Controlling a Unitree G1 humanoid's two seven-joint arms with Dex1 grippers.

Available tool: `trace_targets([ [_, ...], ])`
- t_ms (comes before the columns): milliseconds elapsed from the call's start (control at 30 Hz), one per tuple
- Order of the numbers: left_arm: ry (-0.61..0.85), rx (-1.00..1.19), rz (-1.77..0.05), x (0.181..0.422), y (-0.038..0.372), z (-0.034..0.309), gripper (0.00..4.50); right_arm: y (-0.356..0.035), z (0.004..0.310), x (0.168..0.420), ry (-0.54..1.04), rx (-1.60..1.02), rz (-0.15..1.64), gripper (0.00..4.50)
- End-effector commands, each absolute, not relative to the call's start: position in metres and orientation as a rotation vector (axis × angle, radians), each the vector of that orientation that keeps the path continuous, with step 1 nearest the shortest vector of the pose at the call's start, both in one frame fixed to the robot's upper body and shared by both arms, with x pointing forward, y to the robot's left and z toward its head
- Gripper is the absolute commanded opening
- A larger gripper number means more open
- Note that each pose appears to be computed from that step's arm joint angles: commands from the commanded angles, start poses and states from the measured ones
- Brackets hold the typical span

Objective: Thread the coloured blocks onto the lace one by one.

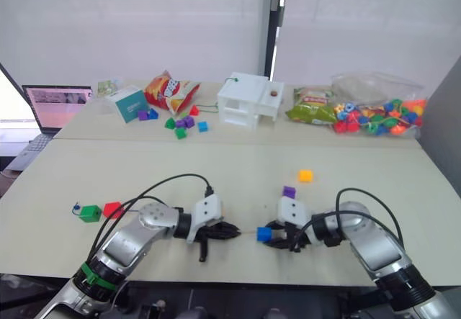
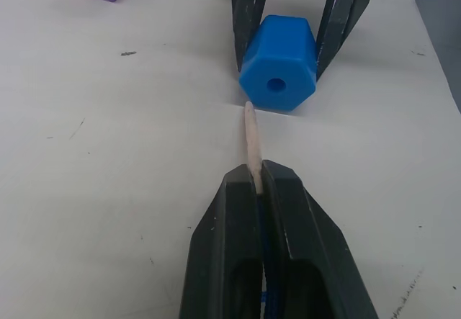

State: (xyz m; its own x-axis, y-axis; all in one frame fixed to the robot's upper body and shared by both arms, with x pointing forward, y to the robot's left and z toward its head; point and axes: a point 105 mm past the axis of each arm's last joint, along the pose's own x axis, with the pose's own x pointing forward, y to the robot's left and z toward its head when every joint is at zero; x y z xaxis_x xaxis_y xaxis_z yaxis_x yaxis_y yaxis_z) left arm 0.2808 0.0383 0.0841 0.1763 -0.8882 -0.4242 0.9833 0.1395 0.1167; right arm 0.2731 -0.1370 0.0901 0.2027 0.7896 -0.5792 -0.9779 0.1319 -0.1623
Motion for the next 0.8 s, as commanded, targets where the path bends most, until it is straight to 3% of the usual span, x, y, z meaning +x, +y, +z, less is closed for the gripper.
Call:
trace_targets([
  [33,0.224,0.413,-1.422,0.276,0.029,0.095,0.00,-0.137,0.096,0.273,0.375,-0.586,1.323,1.28],
  [800,0.257,0.442,-1.446,0.266,0.031,0.098,0.00,-0.140,0.079,0.267,0.501,-0.589,1.279,1.28],
])
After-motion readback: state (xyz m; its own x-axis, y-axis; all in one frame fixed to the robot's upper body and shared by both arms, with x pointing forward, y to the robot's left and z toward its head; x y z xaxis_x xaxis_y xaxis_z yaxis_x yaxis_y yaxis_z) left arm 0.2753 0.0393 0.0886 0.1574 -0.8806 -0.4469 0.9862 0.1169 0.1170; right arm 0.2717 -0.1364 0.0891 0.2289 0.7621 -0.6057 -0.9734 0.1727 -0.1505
